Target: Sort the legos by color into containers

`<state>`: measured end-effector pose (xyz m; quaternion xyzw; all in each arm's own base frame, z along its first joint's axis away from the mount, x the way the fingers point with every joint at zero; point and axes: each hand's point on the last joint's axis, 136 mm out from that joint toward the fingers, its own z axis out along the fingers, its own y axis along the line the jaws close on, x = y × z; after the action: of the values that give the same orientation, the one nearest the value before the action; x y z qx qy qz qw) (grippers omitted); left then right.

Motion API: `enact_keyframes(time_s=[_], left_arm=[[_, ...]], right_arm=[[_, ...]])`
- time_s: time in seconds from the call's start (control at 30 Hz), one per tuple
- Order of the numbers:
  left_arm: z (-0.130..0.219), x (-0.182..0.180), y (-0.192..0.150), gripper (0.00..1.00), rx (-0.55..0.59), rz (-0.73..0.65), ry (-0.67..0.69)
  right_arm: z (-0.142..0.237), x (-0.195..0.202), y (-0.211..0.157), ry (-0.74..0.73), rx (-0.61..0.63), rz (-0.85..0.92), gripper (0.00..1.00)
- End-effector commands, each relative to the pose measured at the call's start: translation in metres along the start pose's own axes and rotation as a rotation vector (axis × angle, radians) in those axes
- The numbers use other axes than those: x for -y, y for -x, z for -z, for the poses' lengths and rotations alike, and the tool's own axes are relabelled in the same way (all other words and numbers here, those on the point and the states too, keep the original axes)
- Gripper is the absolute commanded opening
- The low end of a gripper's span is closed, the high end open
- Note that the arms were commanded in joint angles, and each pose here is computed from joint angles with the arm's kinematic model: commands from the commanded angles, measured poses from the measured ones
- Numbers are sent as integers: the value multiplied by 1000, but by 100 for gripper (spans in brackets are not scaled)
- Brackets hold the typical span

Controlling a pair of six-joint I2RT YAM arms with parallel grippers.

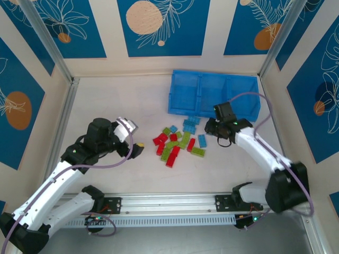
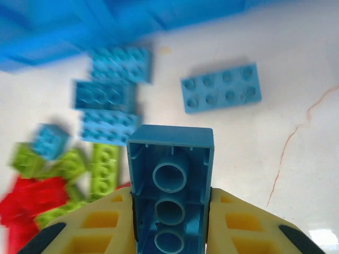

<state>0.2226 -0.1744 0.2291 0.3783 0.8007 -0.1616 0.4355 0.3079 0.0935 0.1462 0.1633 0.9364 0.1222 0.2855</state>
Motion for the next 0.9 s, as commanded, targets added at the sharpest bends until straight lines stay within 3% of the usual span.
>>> enact_keyframes(time_s=[0.0,0.13,0.37,0.7,0.87], left_arm=[[2,-3,5,100,32,-37,22],[2,-2,5,100,34,-34,15],[3,-4,2,100,35,-41,36],[3,1,4,100,57,-45,10],[2,1,3,100,54,-48,8]], right_arm=[[37,27,39,-69,167,-59,25],[56,57,105,-78,268,-133,25],[14,96,177,-40,198,-259,24],[-46,123,202,-110,73,-303,30],[-50,122,205,-120,45,-302,48]])
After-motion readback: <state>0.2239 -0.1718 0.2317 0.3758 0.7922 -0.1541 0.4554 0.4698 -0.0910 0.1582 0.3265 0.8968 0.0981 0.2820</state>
